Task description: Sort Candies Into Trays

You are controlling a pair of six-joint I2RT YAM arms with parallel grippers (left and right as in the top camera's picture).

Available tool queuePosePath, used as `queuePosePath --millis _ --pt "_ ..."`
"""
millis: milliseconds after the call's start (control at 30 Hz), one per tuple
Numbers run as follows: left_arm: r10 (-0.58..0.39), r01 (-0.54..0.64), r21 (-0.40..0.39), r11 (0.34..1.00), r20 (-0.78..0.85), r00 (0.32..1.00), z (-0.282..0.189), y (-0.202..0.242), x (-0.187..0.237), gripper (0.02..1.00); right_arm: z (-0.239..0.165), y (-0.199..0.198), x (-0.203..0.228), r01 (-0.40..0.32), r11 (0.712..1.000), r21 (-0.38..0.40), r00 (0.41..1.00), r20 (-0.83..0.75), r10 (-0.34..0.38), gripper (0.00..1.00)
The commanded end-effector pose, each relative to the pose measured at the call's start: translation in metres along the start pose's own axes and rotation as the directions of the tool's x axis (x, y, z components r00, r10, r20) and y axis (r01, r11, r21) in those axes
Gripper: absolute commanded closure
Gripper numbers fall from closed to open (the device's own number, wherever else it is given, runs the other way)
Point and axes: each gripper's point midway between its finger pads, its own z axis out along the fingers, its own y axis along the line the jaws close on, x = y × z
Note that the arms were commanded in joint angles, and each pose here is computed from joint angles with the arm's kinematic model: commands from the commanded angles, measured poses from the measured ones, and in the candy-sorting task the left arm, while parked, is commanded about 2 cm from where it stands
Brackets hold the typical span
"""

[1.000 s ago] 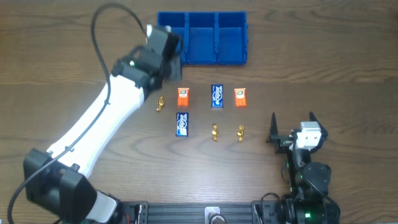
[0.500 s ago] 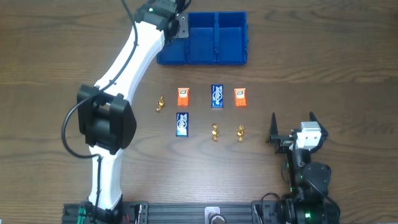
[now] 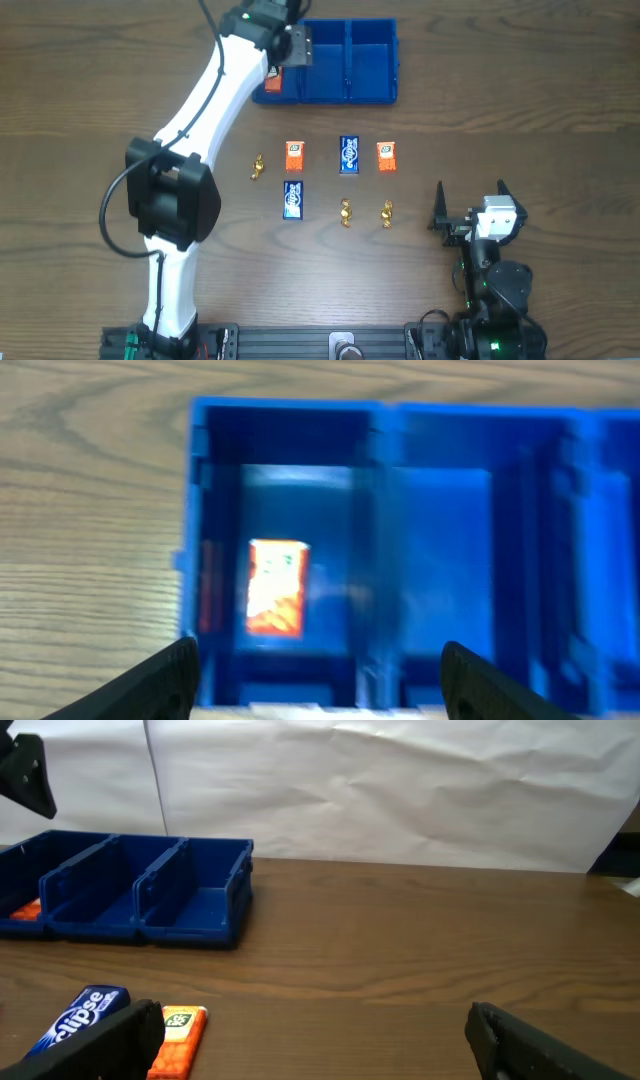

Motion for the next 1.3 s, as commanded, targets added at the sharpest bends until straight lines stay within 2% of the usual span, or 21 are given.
queuePosePath --millis 33,133,333,500,733,867,967,1000,1067,1167,1300 --pt "-0.019 0.018 0.051 0.999 0.026 0.999 -0.07 -0.025 0.03 0.233 0.0 0.001 0.0 0.008 1.0 -0.004 1.0 0.002 -0.008 0.003" --pt "-0.02 0.024 0.077 0.997 -0.054 0.998 -0.062 -0.034 0.085 0.229 0.0 0.001 0.0 0.008 1.0 -0.004 1.0 0.002 -0.008 0.003" --pt "-0.032 0.04 0.034 0.999 -0.202 0.979 -0.017 -0.025 0.167 0.231 0.0 0.001 0.0 0.008 1.0 -0.004 1.0 0.002 -0.008 0.003" --pt "-0.045 0.059 0.046 0.997 -0.258 0.965 0.007 -0.017 0.208 0.231 0.0 0.001 0.0 0.008 1.0 -0.004 1.0 0.002 -0.008 0.003" --pt "-0.042 0.052 0.024 0.998 -0.291 0.956 0.025 -0.014 0.225 0.251 0.0 0.001 0.0 0.008 1.0 -0.004 1.0 0.002 -0.008 0.003" --pt "-0.041 0.046 0.011 0.999 -0.31 0.95 0.035 -0.012 0.233 0.345 0.0 0.001 0.0 0.008 1.0 -0.004 1.0 0.002 -0.008 0.003" --pt "-0.044 0.047 0.005 0.999 -0.311 0.949 0.036 -0.011 0.233 0.505 0.0 0.001 0.0 0.008 1.0 -0.004 1.0 0.002 -0.008 0.003" --pt "-0.05 0.053 -0.001 0.999 -0.31 0.949 0.036 -0.01 0.233 0.597 0.0 0.001 0.0 0.008 1.0 -0.004 1.0 0.002 -0.008 0.003" --pt "-0.053 0.055 -0.002 0.999 -0.31 0.949 0.037 -0.009 0.232 0.687 0.0 0.001 0.0 0.008 1.0 -0.004 1.0 0.002 -0.008 0.003" --pt "-0.053 0.054 -0.004 0.999 -0.308 0.95 0.037 -0.008 0.232 0.726 0.0 0.001 0.0 0.008 1.0 -0.004 1.0 0.002 -0.008 0.003" --pt "-0.057 0.058 -0.002 0.998 -0.268 0.962 0.029 -0.009 0.218 0.728 0.0 0.001 0.0 0.008 1.0 -0.004 1.0 0.002 -0.008 0.003"
